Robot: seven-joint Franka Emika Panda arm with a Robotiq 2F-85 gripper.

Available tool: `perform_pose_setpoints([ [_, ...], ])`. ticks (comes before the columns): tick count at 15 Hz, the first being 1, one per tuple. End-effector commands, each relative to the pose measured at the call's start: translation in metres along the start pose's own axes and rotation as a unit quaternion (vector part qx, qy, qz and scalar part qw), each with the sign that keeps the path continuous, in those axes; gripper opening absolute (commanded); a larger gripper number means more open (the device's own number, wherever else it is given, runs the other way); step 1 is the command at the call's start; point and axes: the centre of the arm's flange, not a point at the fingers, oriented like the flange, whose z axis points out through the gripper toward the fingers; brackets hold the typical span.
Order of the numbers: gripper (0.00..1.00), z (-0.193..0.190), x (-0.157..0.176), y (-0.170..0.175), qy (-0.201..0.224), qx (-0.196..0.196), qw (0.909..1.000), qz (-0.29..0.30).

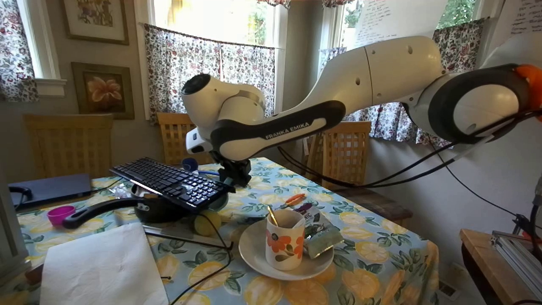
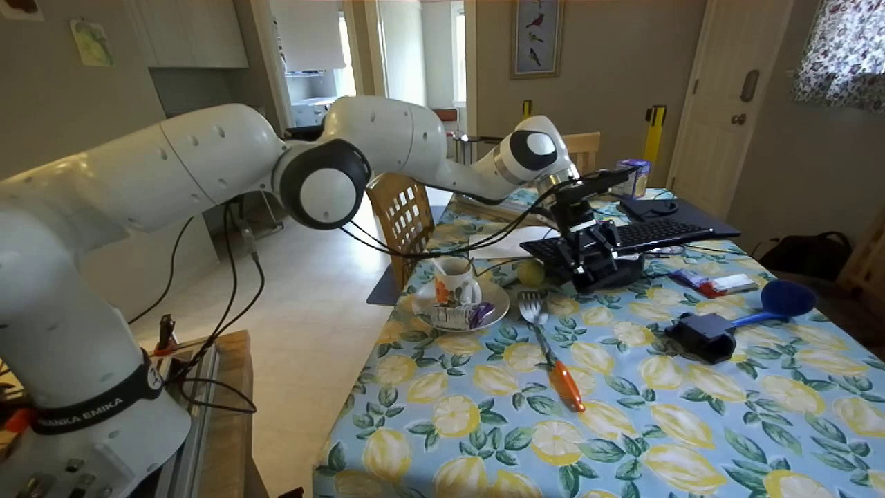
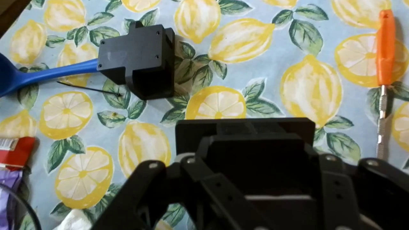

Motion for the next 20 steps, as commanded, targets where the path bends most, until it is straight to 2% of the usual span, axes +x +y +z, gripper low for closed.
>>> perform_pose_setpoints([
  [1, 0.34, -0.021, 0.001, -0.074, -0.014, -0.030, 0.9994, 0.008],
  [6, 0.34, -0.014, 0.010, -0.082, -0.043, -0.015, 0.9983, 0.035],
  [10, 0.34, -0.004, 0.025, -0.095, -0.015, -0.023, 0.9996, -0.007],
  [15, 0.34, -0.006, 0.028, -0.102, 0.019, -0.060, 0.9971, -0.042],
  [20, 0.34, -0.010, 0.031, -0.111, 0.039, -0.104, 0.9886, -0.102],
])
